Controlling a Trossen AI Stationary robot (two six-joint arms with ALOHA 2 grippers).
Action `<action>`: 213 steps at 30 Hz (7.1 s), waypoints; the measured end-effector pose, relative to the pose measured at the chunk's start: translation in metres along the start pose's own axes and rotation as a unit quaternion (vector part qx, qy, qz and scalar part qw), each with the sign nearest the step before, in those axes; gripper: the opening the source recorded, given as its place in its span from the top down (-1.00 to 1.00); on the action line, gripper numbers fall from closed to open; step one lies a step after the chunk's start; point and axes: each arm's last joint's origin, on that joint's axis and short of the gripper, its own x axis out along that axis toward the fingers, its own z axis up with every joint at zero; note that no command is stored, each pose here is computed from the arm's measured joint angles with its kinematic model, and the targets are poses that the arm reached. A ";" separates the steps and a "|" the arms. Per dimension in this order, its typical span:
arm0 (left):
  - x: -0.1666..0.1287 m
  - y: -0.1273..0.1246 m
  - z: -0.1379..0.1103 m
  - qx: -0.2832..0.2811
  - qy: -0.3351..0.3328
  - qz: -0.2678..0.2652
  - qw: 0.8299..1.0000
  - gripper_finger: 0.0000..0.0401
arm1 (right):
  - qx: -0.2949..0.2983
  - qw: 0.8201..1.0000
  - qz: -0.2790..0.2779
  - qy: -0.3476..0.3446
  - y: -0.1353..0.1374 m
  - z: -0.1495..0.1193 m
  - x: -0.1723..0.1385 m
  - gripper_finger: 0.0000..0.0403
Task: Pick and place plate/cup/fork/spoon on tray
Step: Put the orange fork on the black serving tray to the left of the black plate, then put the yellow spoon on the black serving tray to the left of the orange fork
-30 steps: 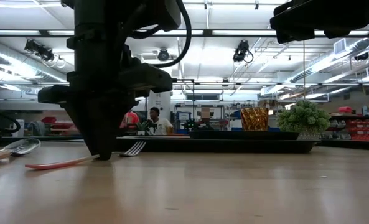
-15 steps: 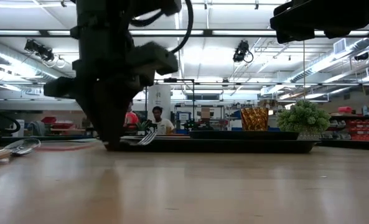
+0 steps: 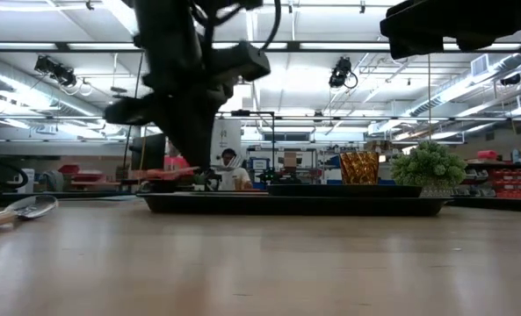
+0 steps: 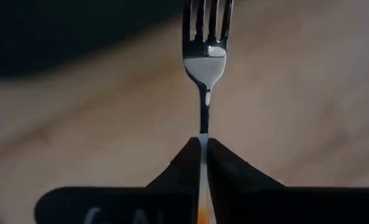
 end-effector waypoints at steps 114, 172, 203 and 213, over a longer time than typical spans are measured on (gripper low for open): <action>0.004 0.059 -0.141 -0.195 -0.031 0.150 0.969 0.16 | 0.001 1.000 0.027 -0.013 0.009 0.003 -0.002 0.49; -0.024 0.055 0.006 -0.072 -0.066 0.088 0.991 0.63 | -0.003 0.999 0.029 -0.032 0.011 0.007 -0.003 0.49; 0.046 0.103 0.137 -0.113 -0.062 0.098 0.987 0.63 | -0.012 0.999 0.028 -0.036 0.011 0.008 -0.003 0.49; 0.047 0.102 0.137 -0.113 -0.063 0.096 0.987 0.42 | -0.012 0.999 0.028 -0.036 0.011 0.008 -0.003 0.49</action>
